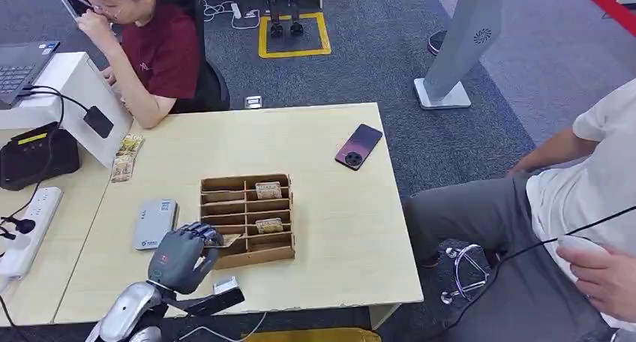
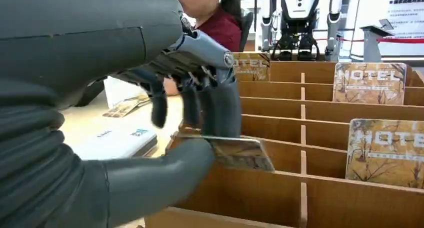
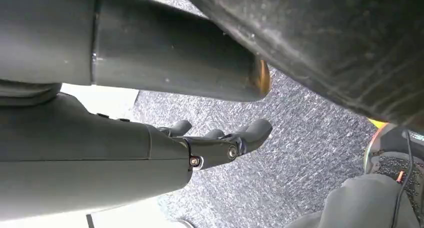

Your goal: Pass the card to the sensor for recognition and then transmit it.

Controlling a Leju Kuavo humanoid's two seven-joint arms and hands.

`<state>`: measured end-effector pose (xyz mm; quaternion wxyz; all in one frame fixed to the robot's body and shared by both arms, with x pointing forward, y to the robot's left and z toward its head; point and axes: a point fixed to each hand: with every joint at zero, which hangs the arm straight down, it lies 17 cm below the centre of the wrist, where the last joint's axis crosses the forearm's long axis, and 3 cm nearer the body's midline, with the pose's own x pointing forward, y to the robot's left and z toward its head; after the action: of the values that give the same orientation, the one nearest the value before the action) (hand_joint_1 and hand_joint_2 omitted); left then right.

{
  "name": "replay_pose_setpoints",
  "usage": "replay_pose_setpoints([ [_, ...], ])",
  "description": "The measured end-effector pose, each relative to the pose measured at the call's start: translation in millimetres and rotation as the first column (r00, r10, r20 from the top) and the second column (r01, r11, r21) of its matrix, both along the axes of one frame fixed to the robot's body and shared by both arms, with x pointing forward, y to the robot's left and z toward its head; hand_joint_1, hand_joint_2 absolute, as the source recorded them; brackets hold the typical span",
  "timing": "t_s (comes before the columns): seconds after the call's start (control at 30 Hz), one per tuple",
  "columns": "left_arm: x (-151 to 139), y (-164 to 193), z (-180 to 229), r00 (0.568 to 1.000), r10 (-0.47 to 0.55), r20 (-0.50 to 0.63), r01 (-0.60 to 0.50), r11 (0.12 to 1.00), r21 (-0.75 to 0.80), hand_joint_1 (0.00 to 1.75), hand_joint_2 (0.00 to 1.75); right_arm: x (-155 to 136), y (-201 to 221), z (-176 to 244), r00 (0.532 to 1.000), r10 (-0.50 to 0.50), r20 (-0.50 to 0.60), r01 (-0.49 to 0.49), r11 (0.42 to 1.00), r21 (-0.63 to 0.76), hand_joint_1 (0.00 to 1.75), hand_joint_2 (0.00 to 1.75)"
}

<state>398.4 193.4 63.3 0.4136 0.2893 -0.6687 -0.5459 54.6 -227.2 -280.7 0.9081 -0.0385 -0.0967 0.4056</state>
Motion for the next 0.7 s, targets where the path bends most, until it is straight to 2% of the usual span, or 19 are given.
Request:
replay_pose_setpoints([
  [0.7,-0.2,0.1,-0.2,1.0,0.0,0.0,0.0,1.0,0.0,1.75,1.75,-0.5,0.1,0.0,1.0,0.014,0.001,-0.014,1.0,-0.001,0.0,0.0],
])
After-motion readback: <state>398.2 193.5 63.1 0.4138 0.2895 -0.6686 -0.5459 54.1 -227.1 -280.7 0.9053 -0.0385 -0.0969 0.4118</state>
